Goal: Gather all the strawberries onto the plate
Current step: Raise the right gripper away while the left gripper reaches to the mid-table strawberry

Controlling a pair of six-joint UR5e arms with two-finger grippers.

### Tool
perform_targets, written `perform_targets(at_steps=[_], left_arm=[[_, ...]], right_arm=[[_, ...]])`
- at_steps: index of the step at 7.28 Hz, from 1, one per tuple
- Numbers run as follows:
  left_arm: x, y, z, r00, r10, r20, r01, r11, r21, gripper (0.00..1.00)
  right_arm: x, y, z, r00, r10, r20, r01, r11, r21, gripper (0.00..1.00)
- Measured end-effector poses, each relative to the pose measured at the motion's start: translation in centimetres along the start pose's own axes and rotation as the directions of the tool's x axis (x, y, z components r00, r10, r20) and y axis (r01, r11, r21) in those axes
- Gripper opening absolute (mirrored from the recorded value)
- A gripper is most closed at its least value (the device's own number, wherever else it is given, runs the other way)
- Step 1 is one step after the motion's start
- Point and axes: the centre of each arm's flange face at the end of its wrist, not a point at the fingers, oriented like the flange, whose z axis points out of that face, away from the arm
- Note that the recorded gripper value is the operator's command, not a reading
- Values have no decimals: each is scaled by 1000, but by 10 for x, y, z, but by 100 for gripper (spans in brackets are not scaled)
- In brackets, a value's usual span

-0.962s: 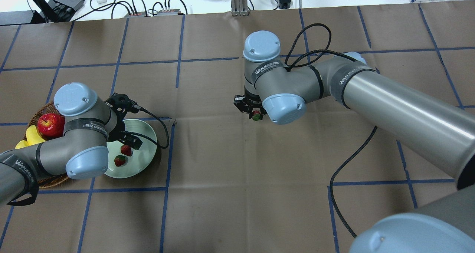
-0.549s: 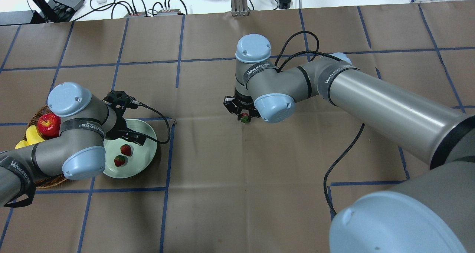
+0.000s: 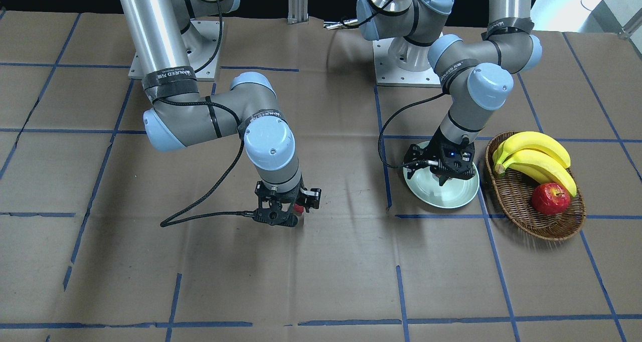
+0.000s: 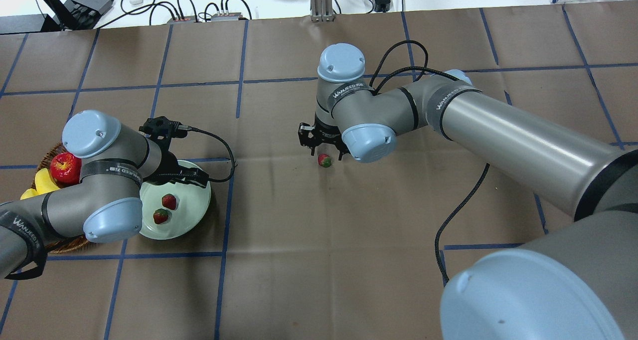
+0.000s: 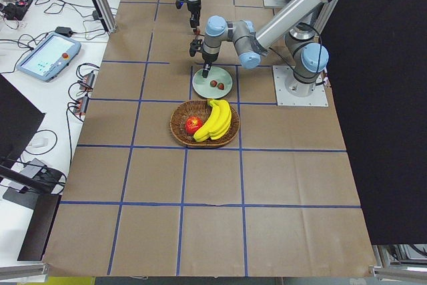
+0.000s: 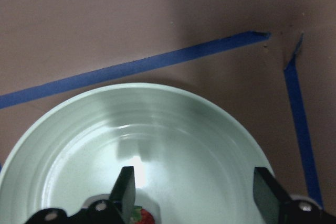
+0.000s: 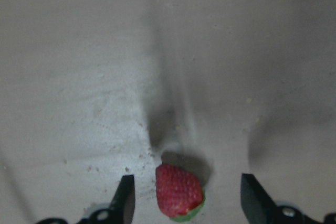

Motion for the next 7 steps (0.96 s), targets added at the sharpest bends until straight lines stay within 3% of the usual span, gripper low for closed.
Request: perform_targets(at_steps=[2, 4, 7], left_arm=[[37, -5, -4, 996, -84, -24, 85, 996, 13, 99], [97, -19, -10, 984, -173, -47, 174, 985, 20, 99], [198, -60, 5, 945, -308, -112, 306, 951, -35, 99]], right_arm=[[20, -9, -65, 1000, 13, -20, -13, 1000, -4, 100], [62, -11, -146, 997, 4, -80, -8, 999, -52, 100], [141, 12, -243, 988, -122, -97, 113, 990, -88, 100]])
